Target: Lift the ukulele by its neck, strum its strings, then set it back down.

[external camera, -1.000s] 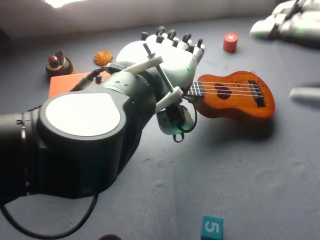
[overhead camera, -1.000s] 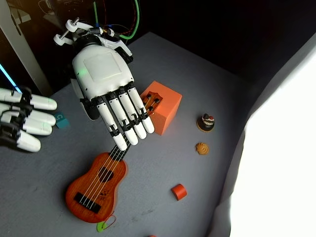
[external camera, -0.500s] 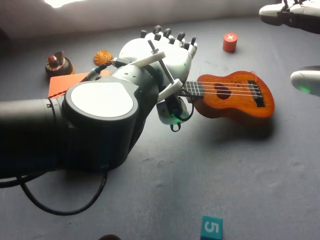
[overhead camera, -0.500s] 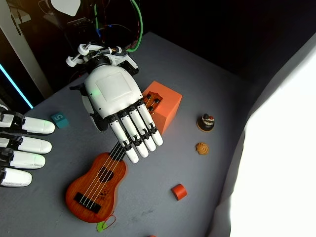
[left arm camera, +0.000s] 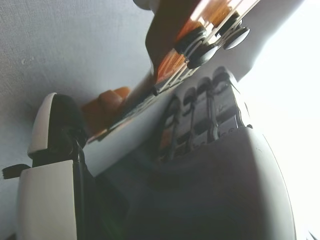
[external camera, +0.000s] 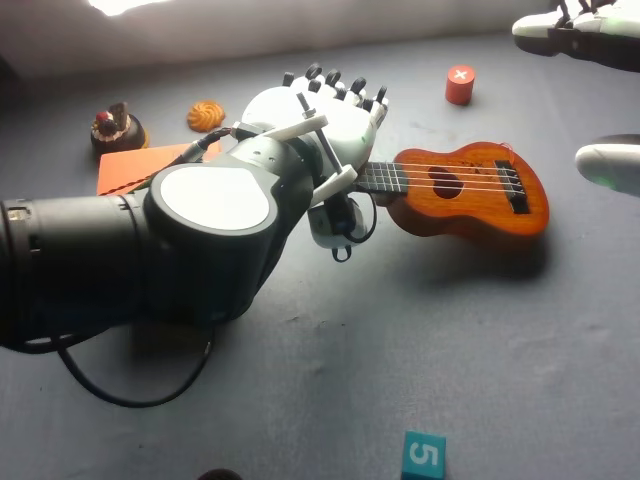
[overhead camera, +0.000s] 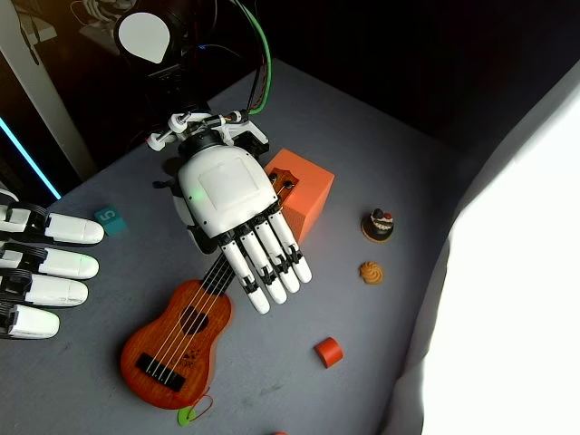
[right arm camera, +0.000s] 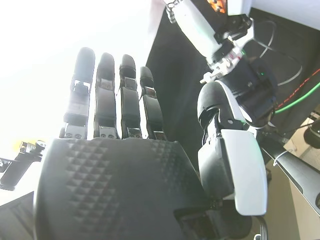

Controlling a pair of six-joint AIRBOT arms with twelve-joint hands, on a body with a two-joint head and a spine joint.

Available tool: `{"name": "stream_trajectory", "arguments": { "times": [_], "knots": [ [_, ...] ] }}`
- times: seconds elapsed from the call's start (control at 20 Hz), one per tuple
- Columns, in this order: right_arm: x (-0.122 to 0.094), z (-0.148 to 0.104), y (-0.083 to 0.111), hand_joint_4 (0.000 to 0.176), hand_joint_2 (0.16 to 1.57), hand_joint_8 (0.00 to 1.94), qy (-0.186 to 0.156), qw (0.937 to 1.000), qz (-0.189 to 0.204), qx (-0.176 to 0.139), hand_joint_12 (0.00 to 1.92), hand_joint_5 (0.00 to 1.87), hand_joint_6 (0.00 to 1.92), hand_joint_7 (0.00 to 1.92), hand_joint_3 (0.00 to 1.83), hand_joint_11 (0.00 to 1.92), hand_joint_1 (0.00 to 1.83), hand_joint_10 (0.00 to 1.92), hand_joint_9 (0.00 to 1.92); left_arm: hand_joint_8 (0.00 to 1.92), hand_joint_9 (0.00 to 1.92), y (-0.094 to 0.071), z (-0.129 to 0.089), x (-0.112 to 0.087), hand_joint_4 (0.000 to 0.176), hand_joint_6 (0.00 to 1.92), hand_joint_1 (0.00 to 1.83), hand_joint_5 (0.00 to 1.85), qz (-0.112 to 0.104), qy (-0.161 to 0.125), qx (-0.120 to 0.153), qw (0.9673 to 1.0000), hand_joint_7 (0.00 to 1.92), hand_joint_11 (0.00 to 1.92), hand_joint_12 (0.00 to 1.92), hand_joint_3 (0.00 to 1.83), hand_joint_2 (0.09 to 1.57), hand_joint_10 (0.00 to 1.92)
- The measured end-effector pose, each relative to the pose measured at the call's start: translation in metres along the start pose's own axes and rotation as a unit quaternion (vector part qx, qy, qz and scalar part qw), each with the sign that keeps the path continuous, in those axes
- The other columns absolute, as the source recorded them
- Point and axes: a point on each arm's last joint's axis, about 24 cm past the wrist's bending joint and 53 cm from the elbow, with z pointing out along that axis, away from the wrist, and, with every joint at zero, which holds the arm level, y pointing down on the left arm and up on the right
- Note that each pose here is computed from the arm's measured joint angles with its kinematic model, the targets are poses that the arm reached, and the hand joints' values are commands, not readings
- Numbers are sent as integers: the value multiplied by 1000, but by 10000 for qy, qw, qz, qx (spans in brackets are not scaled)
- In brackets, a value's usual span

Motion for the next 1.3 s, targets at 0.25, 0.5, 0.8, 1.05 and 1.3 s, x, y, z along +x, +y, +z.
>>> {"name": "stream_trajectory", "arguments": {
  "times": [0.25, 0.5, 0.8, 1.05, 1.3],
  "knots": [
    [2, 1, 2, 0, 1295, 2, 13, 10000, 17, -26, 1085, 245, 28, 335, 0, 0, 310, 241, 222, 0, 0, 9, 9, 9, 0, 0, 949, 0, 35, 48, -25, 10000, 0, 0, 0, 0, 1089, 0],
    [2, 1, 1, 0, 1292, 0, 16, 10000, 20, -24, 1064, 251, 25, 334, 0, 0, 335, 239, 222, 0, 0, 17, 13, 12, 2, 0, 909, 0, 35, 62, -75, 9999, 0, 0, 0, 1, 1092, 0],
    [5, 1, -1, 0, 1288, 5, 68, 10000, 17, 9, 1079, 258, 24, 341, 0, 0, 342, 243, 229, 0, 0, 21, 17, 16, 1, 0, 914, 0, 109, 70, -90, 9999, 0, 0, 0, 3, 1097, 0],
    [5, 1, 0, 0, 1300, 1, 57, 10000, 21, -6, 1035, 237, 13, 314, 3, 0, 318, 234, 212, 0, 0, 24, 19, 17, 0, 0, 909, 0, 200, 46, -110, 9997, 0, 0, 0, 3, 1100, 0],
    [5, 1, 0, 0, 1299, 5, 54, 10000, 19, -8, 1039, 241, 14, 324, 1, 0, 331, 234, 212, 2, 131, 24, 19, 17, 0, 0, 913, 16, 216, 39, -93, 9997, 128, 7, 311, 0, 1115, 8]
  ]
}}
